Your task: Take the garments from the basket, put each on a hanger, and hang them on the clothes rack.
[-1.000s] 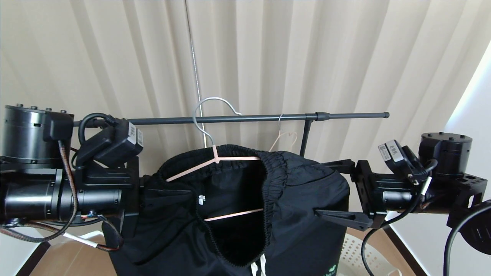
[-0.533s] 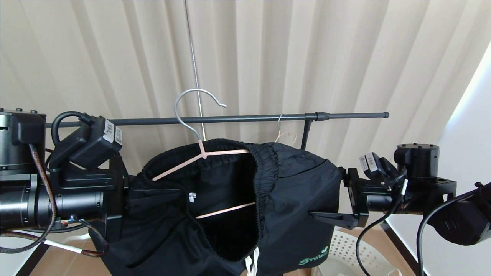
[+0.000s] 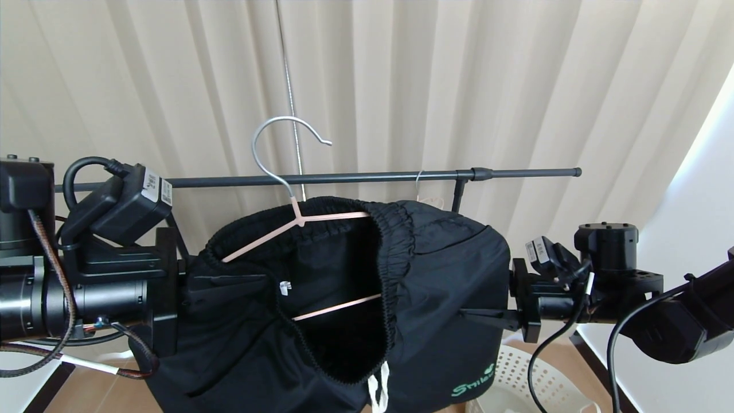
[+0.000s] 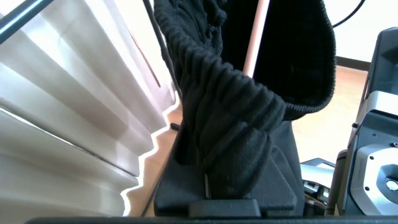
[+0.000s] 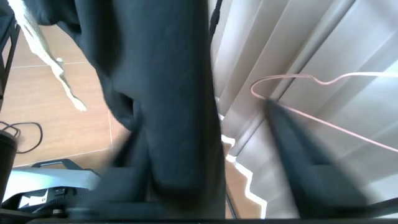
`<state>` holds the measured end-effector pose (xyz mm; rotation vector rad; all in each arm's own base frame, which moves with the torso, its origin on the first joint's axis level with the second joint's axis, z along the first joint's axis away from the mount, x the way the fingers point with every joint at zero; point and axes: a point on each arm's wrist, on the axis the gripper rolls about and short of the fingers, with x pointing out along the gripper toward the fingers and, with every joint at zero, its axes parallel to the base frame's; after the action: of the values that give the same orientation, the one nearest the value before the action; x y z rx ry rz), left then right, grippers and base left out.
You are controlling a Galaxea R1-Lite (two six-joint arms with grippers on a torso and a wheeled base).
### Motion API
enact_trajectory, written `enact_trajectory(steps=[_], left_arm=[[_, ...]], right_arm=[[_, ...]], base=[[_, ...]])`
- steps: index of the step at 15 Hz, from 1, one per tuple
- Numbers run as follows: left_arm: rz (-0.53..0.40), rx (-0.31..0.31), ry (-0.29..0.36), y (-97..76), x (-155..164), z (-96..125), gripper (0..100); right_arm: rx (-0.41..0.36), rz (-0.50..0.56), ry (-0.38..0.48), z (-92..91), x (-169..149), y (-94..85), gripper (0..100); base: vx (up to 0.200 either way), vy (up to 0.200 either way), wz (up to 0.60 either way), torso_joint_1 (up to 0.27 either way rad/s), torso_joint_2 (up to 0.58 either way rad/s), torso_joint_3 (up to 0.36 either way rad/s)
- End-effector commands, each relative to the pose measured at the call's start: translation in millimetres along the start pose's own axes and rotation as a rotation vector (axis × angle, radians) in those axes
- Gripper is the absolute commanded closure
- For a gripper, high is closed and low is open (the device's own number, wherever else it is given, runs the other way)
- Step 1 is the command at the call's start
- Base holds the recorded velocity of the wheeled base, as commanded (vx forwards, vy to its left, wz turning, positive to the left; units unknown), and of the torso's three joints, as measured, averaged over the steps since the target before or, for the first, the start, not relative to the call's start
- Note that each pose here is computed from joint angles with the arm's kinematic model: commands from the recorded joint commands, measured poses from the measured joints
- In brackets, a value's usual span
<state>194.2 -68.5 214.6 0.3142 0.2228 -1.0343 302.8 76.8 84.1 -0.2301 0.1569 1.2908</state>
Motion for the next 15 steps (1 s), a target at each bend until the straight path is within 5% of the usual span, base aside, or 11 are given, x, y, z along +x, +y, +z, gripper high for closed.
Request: enact_trajectory(steps=[1, 15], left_arm=[[0.005, -0.007, -0.006, -0.2, -2, 2, 100], [0.025, -0.069, -0.045, -6.6, -15, 10, 100]], right_arm=[[0.009, -0.002, 0.005, -4.0, 2, -3.4, 100], [0.058, -0.055, 0.026, -24.1, -1, -26.9, 100]], base=[[0.0, 0.0, 0.0, 0.0, 0.0, 0.0], [0.0, 0.0, 0.0, 0.0, 0.0, 0.0]])
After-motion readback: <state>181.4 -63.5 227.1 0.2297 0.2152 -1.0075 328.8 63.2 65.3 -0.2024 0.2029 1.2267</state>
